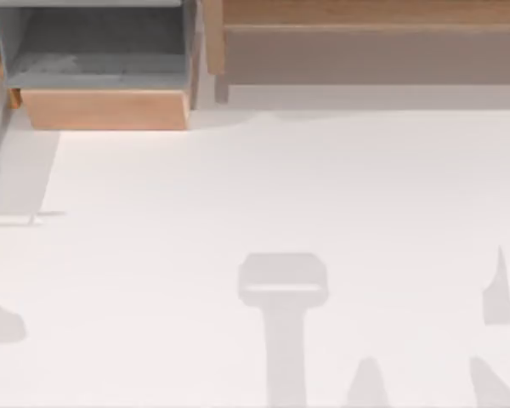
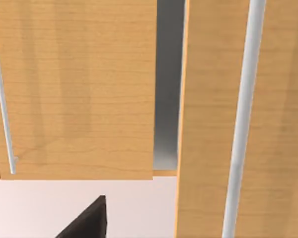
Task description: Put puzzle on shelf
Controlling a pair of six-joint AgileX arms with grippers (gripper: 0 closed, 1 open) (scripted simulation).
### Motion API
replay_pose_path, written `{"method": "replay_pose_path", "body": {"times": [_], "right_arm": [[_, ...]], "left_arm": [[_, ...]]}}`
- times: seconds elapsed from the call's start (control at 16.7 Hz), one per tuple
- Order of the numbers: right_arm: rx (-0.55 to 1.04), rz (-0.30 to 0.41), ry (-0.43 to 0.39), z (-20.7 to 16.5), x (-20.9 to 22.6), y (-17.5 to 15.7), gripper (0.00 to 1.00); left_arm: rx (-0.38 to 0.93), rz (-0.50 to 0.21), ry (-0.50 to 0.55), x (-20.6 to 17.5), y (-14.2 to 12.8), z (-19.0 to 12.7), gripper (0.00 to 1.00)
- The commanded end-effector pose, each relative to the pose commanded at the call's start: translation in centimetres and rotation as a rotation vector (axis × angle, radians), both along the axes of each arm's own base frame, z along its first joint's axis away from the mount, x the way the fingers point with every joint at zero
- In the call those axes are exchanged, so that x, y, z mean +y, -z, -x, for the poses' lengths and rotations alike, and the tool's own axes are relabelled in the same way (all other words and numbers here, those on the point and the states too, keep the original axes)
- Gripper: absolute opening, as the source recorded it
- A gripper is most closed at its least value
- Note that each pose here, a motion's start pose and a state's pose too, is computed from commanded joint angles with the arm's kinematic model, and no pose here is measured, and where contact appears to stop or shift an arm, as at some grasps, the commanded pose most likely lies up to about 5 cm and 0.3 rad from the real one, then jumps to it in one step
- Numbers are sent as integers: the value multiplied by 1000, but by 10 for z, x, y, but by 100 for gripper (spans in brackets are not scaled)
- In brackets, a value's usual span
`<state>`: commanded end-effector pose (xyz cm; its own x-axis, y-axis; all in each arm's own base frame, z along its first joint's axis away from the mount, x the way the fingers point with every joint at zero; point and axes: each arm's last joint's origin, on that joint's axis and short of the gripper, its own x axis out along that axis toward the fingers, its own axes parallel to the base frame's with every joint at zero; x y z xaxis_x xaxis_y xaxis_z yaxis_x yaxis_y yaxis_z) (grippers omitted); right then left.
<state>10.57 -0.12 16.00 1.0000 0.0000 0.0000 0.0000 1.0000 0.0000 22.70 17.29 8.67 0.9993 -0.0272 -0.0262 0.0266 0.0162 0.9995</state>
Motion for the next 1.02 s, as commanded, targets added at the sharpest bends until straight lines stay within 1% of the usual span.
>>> {"method": "replay_pose_path", "body": {"times": [0.12,0.24,0.54,0.84,1.02], "right_arm": [[0,0,0,0,0,0,100],[0,0,0,0,0,0,100],[0,0,0,0,0,0,100],[0,0,0,0,0,0,100],[0,0,0,0,0,0,100]], "left_arm": [[4,2,-19,4,0,0,100],[14,7,-71,14,0,0,100],[37,19,-281,64,-8,-4,100],[52,47,-507,130,-37,-17,100],[65,94,-617,164,-65,-29,100]]}}
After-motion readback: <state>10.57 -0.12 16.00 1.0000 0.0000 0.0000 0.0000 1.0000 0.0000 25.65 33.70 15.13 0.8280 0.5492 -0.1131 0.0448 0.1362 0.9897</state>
